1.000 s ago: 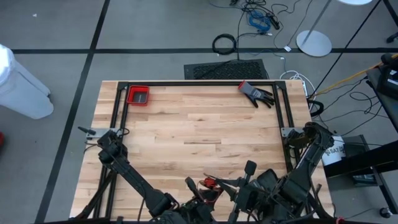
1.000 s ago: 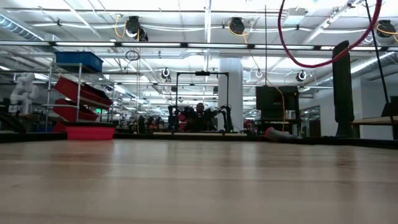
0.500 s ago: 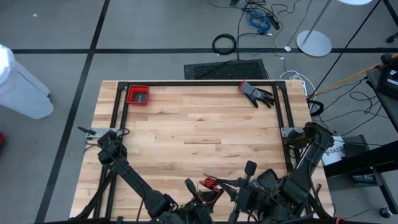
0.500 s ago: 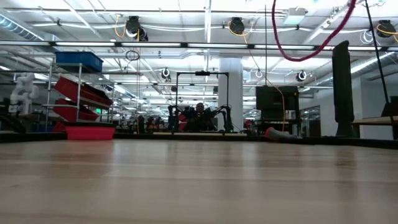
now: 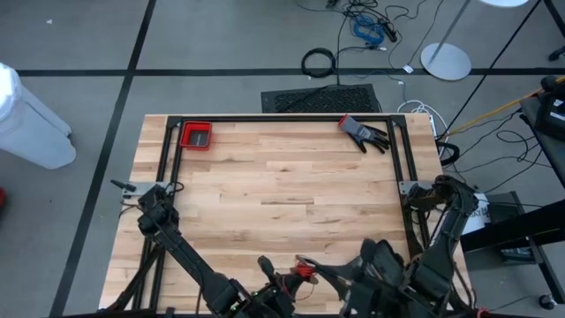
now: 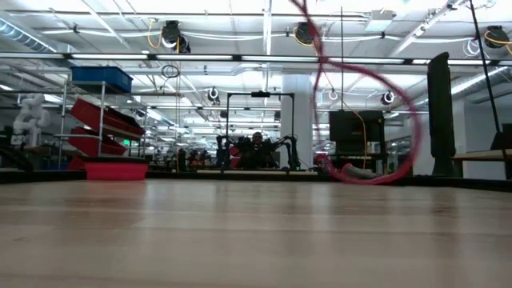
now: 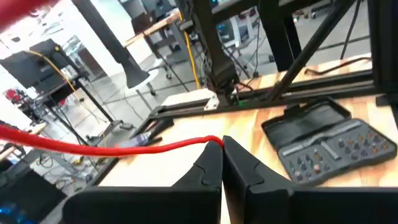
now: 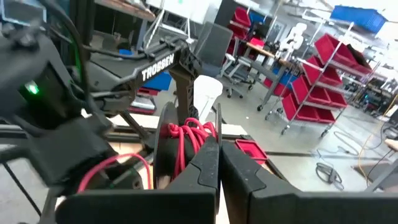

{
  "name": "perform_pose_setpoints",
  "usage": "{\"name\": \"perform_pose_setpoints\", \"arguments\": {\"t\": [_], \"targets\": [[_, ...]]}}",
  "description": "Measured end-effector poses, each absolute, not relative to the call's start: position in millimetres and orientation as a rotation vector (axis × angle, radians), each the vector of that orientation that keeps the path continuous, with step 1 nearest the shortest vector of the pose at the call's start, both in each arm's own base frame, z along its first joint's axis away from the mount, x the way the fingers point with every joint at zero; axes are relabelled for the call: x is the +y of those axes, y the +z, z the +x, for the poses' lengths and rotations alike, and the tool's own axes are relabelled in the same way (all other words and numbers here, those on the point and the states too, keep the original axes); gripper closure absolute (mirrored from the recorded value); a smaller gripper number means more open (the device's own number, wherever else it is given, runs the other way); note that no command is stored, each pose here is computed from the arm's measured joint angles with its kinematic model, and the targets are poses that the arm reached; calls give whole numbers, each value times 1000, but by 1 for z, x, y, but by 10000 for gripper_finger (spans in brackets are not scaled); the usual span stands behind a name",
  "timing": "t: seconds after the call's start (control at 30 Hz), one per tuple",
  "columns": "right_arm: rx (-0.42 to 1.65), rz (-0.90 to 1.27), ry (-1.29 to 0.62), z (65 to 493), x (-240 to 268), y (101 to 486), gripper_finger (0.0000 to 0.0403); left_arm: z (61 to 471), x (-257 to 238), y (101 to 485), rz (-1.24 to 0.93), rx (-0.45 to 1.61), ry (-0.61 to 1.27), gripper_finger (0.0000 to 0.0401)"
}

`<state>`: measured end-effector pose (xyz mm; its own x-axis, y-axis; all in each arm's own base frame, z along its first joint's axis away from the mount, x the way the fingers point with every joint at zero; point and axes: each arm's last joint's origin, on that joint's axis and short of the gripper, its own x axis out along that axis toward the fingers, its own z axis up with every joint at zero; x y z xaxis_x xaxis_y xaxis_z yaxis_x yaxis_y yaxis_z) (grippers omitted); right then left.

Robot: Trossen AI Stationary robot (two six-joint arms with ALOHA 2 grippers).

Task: Coil cords
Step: Coil the red wire onto the spool

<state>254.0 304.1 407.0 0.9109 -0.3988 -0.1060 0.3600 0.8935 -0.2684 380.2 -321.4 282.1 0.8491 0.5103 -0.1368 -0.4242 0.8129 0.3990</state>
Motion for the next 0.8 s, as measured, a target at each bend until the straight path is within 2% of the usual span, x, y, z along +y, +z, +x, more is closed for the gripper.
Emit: {"name": "perform_pose_setpoints", "arguments": {"t": [0.47,0.8], "targets": [[88,-306,-439,220,331,422,403,374,-314,266,332,326,495,400],[77,-308,-417,203,340,425,403,362,-298,250,316,418,563,399]]}}
